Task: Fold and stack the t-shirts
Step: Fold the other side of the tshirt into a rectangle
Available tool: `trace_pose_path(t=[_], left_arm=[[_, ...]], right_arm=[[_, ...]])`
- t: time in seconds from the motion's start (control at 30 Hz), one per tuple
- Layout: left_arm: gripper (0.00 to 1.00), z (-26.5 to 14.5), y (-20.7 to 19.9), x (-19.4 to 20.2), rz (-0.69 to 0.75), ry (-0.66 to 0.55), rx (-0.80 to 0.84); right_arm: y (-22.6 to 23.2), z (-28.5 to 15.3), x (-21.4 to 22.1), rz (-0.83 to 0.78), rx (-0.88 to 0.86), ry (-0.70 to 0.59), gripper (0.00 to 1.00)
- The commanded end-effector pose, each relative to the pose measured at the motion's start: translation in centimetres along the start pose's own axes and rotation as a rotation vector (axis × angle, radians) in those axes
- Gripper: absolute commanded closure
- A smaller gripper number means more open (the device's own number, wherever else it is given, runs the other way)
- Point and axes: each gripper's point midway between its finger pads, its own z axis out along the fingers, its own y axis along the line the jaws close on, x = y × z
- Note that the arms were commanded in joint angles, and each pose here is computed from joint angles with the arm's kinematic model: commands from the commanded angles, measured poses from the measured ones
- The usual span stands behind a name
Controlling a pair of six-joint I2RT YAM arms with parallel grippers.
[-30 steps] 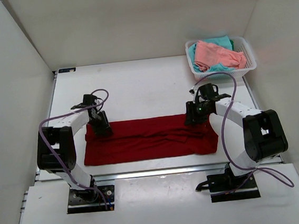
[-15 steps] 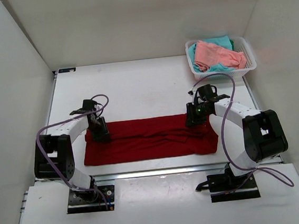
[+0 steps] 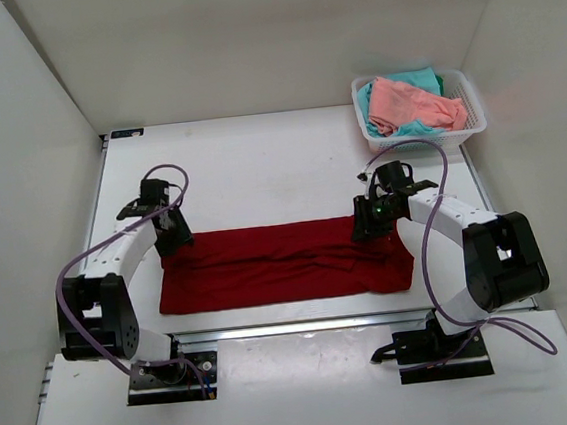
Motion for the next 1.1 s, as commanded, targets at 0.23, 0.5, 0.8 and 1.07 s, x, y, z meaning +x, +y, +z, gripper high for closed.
trace_pose_path(t=[0.23, 0.5, 0.8, 1.07], left_arm=[[0.44, 1.0, 3.6, -0.3, -0.083, 0.008, -0.193], [0.47, 1.8, 4.4, -0.3, -0.101, 0.023, -0.235], [0.83, 2.1, 4.1, -1.1, -0.123, 0.023, -0.223], [1.0, 0.7, 3.9, -1.1, -0.092, 0.023, -0.203]], right_arm=[[1.4, -0.9, -1.5, -0.032, -0.04, -0.048, 0.69], [1.7, -0.7, -1.7, -0.029, -0.052, -0.053, 0.69], [1.6, -0.8, -1.8, -0.018, -0.048, -0.056, 0.69], [1.4, -0.9, -1.3, -0.016, -0.046, -0.048, 0.69]])
